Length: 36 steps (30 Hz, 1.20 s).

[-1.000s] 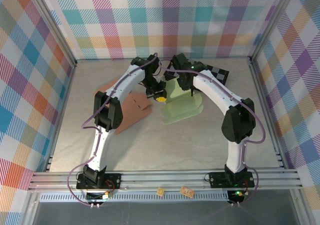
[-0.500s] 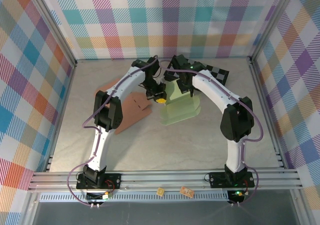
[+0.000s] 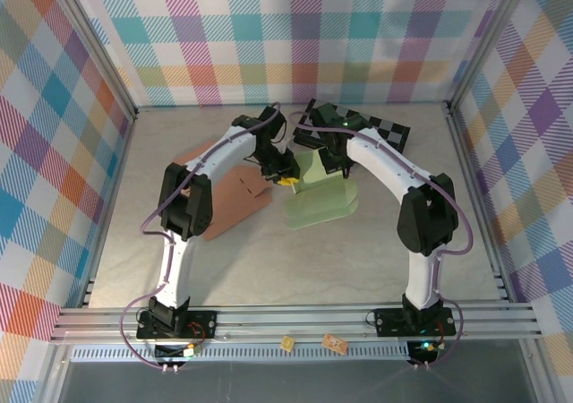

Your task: Fold the paper box

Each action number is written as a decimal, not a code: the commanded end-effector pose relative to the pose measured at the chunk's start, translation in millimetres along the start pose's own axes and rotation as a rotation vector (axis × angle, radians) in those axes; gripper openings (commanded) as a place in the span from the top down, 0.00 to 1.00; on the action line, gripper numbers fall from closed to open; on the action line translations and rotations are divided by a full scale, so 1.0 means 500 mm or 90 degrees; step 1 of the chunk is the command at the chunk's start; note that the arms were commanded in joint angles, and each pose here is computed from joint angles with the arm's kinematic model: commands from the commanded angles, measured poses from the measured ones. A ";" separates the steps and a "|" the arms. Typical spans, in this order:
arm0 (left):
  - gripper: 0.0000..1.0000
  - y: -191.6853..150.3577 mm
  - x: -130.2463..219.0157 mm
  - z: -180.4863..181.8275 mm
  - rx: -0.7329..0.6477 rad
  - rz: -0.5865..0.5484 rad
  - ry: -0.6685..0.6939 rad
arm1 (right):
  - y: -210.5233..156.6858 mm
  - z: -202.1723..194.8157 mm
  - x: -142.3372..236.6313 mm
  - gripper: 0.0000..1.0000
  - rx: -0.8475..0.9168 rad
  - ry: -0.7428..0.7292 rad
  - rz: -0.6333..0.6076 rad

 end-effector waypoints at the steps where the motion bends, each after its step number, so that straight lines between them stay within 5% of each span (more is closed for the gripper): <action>1: 0.76 0.026 0.039 -0.035 -0.045 -0.076 -0.033 | -0.024 0.026 0.021 1.00 0.006 0.045 0.022; 12: 0.71 0.037 0.051 -0.026 -0.061 -0.152 -0.017 | -0.028 0.031 0.019 1.00 0.001 0.053 0.036; 23: 1.00 0.027 0.057 0.007 -0.092 -0.229 0.135 | -0.031 0.026 0.027 1.00 -0.017 0.049 0.039; 30: 1.00 0.019 0.067 -0.004 -0.108 -0.274 0.164 | -0.037 0.024 0.035 1.00 -0.032 0.051 0.036; 33: 0.78 0.014 0.071 -0.018 -0.117 -0.280 0.153 | -0.040 0.020 0.037 1.00 -0.038 0.048 0.035; 36: 0.70 0.016 0.093 -0.038 -0.120 -0.300 0.132 | -0.043 0.018 0.036 1.00 -0.042 0.044 0.034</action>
Point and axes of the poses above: each hand's point on the last joint's axis, 136 mm out from that joint toward the fingers, its own x axis back along the fingers, its own z axis along the line the jaws close on, y = z × x, the point moved 1 cm from there along x, back along the fingers, and after that the axes turned 2 degrees about x, right-handed, at the moved point
